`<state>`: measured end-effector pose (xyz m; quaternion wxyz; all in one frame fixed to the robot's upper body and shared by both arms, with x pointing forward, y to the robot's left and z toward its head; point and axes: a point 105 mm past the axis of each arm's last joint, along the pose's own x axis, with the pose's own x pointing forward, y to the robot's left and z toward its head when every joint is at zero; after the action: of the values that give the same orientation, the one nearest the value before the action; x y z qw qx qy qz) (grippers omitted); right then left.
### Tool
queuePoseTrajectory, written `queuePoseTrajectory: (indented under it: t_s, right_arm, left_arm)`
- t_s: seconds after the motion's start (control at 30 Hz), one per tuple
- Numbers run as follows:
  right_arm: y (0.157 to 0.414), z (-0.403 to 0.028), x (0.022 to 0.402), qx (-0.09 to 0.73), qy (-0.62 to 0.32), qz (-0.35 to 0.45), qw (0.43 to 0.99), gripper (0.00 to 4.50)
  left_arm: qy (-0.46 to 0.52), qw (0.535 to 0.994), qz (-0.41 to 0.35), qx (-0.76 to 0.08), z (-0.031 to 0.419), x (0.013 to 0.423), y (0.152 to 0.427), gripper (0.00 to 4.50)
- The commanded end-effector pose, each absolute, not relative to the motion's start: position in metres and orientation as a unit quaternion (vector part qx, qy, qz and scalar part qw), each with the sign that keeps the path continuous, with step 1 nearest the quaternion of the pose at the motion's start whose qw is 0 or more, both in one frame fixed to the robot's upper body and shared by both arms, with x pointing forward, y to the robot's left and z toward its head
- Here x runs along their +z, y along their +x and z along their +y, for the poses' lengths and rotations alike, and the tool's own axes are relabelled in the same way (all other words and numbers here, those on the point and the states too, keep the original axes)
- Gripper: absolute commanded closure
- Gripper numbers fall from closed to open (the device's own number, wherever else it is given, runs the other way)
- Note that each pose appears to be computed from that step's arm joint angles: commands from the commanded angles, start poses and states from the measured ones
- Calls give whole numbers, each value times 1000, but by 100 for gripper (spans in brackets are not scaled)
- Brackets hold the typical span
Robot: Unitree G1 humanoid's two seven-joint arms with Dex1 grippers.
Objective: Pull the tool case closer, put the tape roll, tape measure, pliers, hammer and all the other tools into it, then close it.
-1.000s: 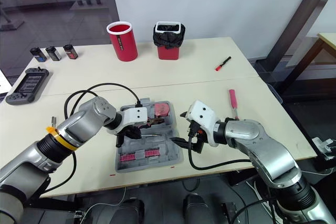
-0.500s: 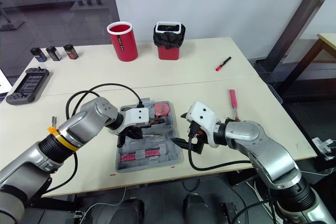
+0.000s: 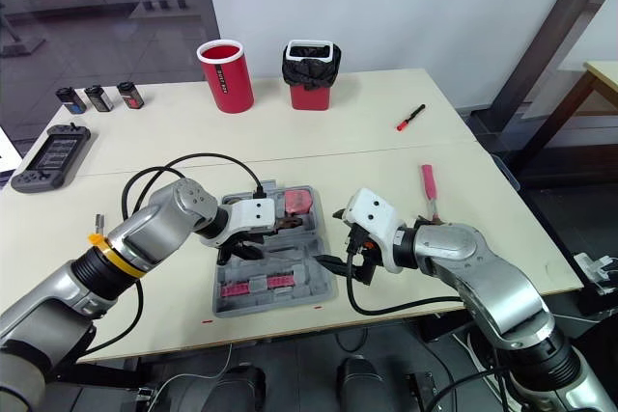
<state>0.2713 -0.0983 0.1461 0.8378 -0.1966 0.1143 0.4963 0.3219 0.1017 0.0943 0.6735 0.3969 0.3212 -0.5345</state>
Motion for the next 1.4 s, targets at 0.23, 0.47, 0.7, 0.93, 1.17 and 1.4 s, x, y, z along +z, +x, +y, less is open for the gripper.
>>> queuePoseTrajectory:
  t_s: [0.23, 0.47, 0.7, 0.93, 1.17, 1.4]
  right_arm:
    - [265, -91, 157, 510, -196, 91, 833, 0]
    - [266, -92, 158, 509, -194, 89, 834, 0]
    - [267, -92, 159, 507, -194, 87, 835, 0]
    - [267, -91, 159, 504, -190, 86, 838, 0]
    - [266, -91, 159, 501, -189, 86, 840, 0]
    - [267, -92, 159, 498, -189, 85, 842, 0]
  left_arm:
    - [400, 685, 298, -531, 103, 112, 321, 6]
    - [396, 690, 301, -525, 109, 111, 322, 6]
    - [416, 669, 254, -562, 122, 111, 320, 6]
    - [401, 652, 143, -627, 117, 104, 313, 6]
    - [393, 666, 144, -617, 117, 93, 321, 6]
    - [403, 661, 156, -614, 123, 85, 324, 6]
